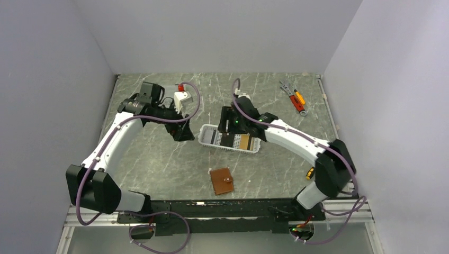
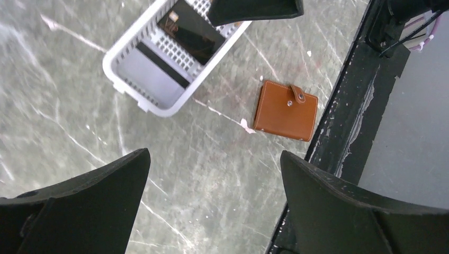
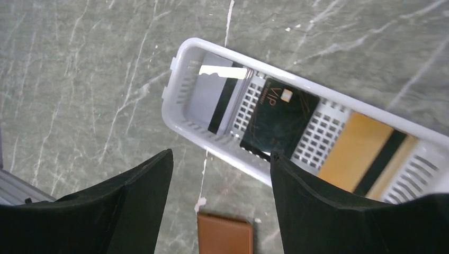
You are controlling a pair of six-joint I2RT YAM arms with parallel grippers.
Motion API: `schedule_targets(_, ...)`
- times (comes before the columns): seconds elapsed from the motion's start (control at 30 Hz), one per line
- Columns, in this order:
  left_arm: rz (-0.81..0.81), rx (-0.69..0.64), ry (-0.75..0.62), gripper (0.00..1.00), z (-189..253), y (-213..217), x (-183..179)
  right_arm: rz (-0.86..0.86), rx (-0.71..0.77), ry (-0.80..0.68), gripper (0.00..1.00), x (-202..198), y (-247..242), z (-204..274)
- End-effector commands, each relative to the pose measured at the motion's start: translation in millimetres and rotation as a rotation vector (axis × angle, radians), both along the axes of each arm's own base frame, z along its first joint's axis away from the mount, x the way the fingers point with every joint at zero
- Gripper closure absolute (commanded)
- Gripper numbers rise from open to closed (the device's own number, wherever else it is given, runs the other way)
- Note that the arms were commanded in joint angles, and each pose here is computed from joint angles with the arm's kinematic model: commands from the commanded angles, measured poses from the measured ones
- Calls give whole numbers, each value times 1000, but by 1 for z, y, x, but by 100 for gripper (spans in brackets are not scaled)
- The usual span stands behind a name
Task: Put the credit cards into the card holder
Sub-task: Place the card holder at the corner of the board.
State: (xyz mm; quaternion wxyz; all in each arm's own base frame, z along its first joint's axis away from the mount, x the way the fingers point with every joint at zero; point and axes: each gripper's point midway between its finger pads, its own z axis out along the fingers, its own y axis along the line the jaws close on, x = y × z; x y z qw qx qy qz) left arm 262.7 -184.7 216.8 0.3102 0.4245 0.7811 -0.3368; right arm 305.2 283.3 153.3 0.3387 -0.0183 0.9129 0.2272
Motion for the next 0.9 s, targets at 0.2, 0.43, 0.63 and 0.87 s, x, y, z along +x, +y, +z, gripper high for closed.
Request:
schedule_targets(0.2, 100, -4, 37, 1, -21, 16, 3, 72, 15, 23, 26, 25, 63, -31)
schedule_targets(0.43, 116, 3, 31, 0, -24, 22, 0, 58, -13, 70, 25, 28, 81, -63)
schedule_targets(0.63, 131, -7, 19, 1, -20, 28, 0, 21, -46, 86, 25, 36, 84, -81)
schedule_targets(0.87, 142, -16, 7, 1, -24, 31, -2, -17, -84, 94, 26, 43, 82, -95)
